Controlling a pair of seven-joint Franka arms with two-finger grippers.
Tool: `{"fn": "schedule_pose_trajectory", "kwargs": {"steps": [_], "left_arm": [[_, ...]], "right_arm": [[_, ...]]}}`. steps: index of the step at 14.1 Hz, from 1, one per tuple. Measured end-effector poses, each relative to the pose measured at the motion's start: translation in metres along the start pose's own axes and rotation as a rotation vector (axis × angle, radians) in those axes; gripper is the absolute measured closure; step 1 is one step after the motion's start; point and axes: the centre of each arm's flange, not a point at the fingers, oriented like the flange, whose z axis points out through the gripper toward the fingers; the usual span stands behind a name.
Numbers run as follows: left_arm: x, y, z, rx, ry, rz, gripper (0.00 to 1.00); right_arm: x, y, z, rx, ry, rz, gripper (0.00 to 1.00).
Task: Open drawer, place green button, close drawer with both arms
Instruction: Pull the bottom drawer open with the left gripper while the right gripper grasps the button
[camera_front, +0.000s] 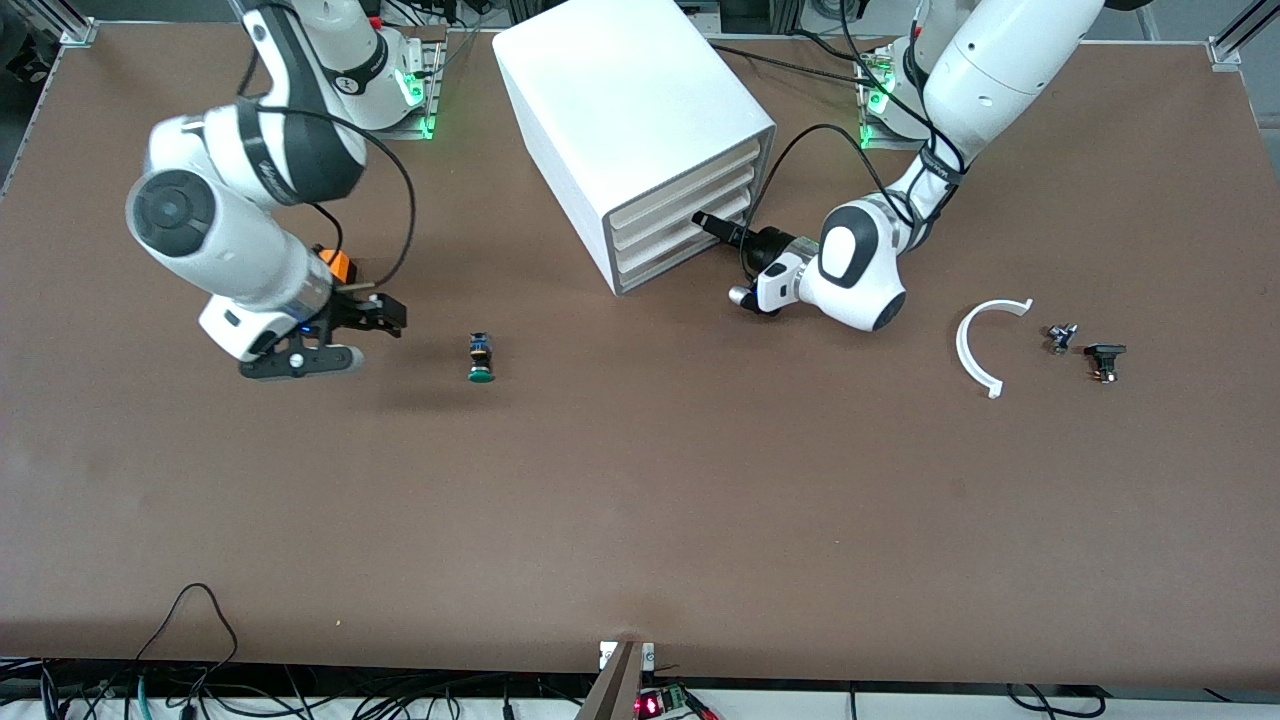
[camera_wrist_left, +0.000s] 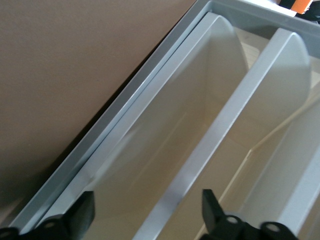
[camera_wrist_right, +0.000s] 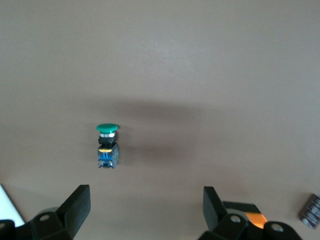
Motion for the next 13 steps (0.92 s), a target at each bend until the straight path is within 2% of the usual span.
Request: {"fn": "schedule_pose_trajectory", "kwargs": {"steps": [2,3,6,9,10,11,13], "left_arm": [[0.000,0.000,0.001,0.003,0.003,0.000,0.30],[0.001,0.000,-0.001,0.003,0.008,0.002,0.43],[0.011,0.003,-0.040,-0.006,0.082,0.018,0.70],[0.025,-0.009,-0.125,0.007,0.223,0.048,0.76],[0.029,-0.011,-0.152,0.018,0.266,0.065,0.82],[0.031,-0.011,-0.172,0.033,0.296,0.076,0.82],[0.034,-0.014,-0.194,0.059,0.347,0.075,0.69]], "right_arm": [[0.009,-0.027,0.039,-0.019,0.011,-0.048,0.00],[0.011,-0.045,0.060,-0.023,0.021,-0.055,0.00],[0.007,-0.091,0.105,-0.028,0.027,0.022,0.00],[0.000,-0.096,0.124,-0.038,0.001,0.047,0.00],[-0.002,-0.092,0.129,-0.041,-0.003,0.050,0.00],[-0.005,-0.089,0.135,-0.040,0.000,0.053,0.00],[-0.012,-0.087,0.150,-0.030,0.020,0.054,0.00]]}}
